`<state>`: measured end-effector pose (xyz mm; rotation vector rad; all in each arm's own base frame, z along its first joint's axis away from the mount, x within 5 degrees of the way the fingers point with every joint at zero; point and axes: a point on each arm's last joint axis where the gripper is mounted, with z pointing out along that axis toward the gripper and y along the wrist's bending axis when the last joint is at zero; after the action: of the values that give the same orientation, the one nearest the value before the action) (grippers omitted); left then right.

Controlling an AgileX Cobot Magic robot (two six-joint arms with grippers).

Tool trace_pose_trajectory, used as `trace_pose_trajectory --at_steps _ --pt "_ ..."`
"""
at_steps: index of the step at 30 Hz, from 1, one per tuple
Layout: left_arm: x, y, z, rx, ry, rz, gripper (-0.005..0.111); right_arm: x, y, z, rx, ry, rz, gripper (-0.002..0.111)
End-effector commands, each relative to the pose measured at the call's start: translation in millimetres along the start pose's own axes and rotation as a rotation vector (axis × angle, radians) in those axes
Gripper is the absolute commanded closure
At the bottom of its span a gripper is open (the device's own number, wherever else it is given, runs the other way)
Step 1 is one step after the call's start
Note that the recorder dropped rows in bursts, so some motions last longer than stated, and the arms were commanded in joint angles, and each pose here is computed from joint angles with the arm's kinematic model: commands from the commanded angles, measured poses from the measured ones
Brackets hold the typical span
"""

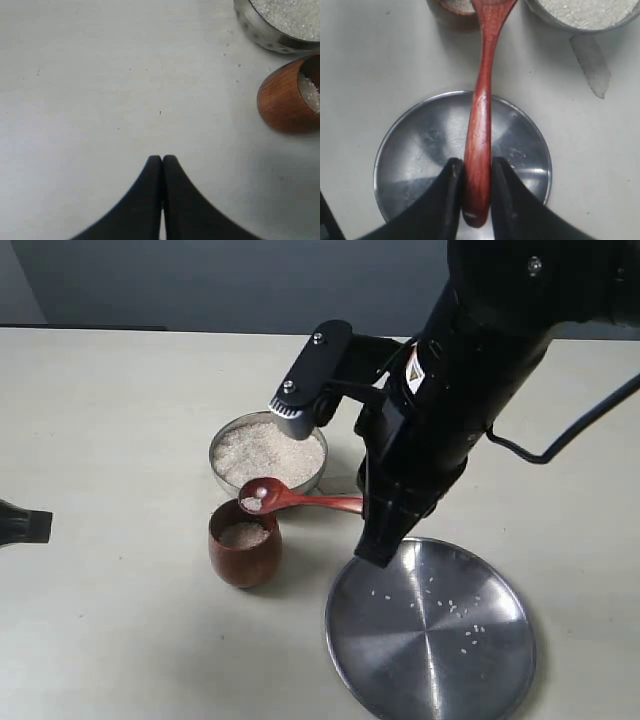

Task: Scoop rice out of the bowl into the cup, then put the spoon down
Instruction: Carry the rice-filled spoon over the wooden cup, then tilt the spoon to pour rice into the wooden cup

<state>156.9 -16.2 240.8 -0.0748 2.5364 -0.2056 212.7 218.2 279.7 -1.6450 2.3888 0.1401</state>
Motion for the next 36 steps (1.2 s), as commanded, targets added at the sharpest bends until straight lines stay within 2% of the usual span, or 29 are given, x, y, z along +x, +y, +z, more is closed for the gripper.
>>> trace_pose_trajectory --at_steps 1,12,19,22,24,30,36 --pt "1 0.2 -1 -0.003 -0.006 0.008 0.106 5 1 -3 -0.013 0.024 -0.028 0.109" --pt "1 0.6 -1 -0.007 -0.006 0.013 0.106 2 -4 15 -0.011 0.083 -0.060 0.109" --pt "1 0.6 -1 -0.007 -0.006 0.013 0.106 -15 -10 -6 0.021 0.024 -0.064 0.109" --pt "1 0.6 -1 -0.007 -0.006 0.013 0.106 -18 -11 -5 0.018 0.077 -0.080 0.109" --pt "1 0.6 -1 -0.007 -0.006 0.013 0.106 -24 -3 3 0.018 0.107 -0.124 0.109" --pt "1 0.6 -1 -0.007 -0.006 0.013 0.106 -32 7 18 0.184 0.228 -0.231 0.109" --pt "1 0.7 -1 -0.009 -0.006 0.015 0.106 -34 10 18 0.211 0.225 -0.240 0.109"
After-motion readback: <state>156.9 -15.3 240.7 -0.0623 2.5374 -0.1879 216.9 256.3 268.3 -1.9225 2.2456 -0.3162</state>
